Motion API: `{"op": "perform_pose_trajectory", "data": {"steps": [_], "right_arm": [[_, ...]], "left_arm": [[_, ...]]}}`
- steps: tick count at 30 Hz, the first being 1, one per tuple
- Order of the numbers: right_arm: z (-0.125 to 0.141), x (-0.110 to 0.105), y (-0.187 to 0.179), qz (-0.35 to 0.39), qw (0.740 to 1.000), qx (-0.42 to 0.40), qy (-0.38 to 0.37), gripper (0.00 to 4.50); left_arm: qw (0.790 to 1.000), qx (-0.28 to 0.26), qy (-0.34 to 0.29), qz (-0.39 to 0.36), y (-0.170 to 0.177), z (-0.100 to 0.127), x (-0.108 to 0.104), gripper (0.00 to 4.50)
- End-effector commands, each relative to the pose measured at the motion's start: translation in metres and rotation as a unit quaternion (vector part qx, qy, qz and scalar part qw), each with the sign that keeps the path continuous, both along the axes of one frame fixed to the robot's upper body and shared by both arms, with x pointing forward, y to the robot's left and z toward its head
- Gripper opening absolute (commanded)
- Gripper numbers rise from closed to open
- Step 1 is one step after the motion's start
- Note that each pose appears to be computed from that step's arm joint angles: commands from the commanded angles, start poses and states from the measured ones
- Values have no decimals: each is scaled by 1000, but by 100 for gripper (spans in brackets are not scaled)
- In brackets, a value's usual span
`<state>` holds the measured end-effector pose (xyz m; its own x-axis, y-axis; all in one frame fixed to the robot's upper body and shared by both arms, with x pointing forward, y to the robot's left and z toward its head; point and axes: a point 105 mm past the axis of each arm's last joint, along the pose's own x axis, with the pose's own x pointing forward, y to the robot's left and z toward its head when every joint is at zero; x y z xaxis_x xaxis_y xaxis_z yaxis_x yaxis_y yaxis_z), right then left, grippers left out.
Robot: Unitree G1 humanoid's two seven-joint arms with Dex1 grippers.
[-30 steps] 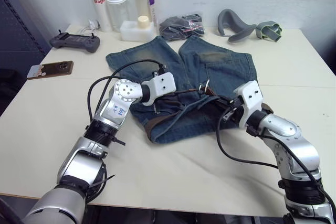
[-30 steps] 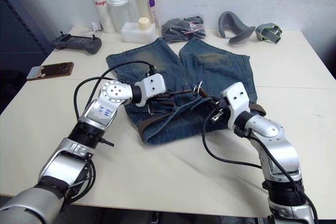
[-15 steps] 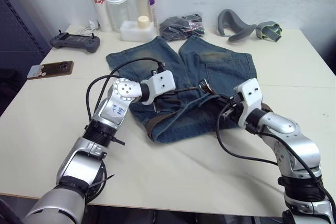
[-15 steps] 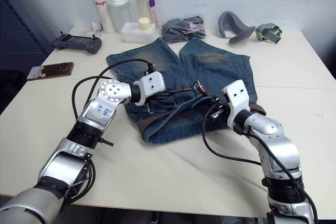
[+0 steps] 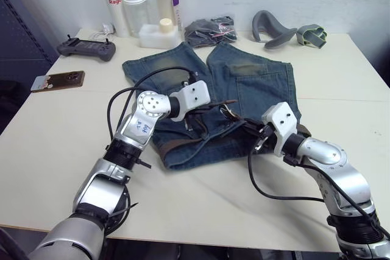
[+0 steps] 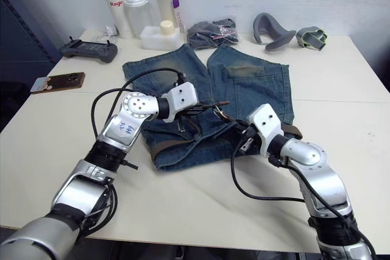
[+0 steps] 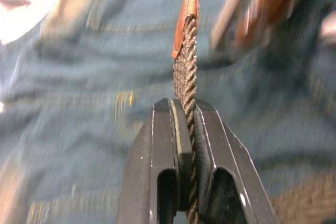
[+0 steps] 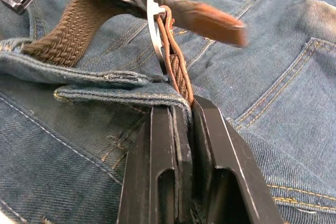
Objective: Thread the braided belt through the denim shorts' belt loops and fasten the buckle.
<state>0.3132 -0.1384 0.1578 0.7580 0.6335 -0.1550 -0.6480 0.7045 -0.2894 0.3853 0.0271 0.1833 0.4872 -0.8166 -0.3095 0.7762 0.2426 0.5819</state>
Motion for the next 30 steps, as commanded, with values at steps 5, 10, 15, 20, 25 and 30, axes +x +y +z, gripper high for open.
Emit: {"op": "perform_pose_trajectory", "data": {"steps": [5, 10, 15, 20, 25, 30], "right_arm": [[9, 13, -27, -97, 991, 88, 13, 6], [12, 13, -25, -99, 987, 126, 29, 6], [17, 14, -21, -88, 988, 125, 26, 6], [23, 15, -17, -81, 989, 122, 18, 6], [25, 13, -13, -71, 991, 113, 12, 6], [23, 3, -1, -30, 997, 76, -3, 6]], "left_arm": [[997, -29, -19, 63, 28, 21, 17, 0], [996, -37, -7, 78, 37, 17, 14, 0], [998, -41, 3, 53, 23, 12, 4, 0], [999, -40, 11, 31, 8, 8, -6, 0], [999, -41, 13, 33, 6, 7, -6, 0], [999, -41, 9, 25, -1, 10, -4, 0]]}}
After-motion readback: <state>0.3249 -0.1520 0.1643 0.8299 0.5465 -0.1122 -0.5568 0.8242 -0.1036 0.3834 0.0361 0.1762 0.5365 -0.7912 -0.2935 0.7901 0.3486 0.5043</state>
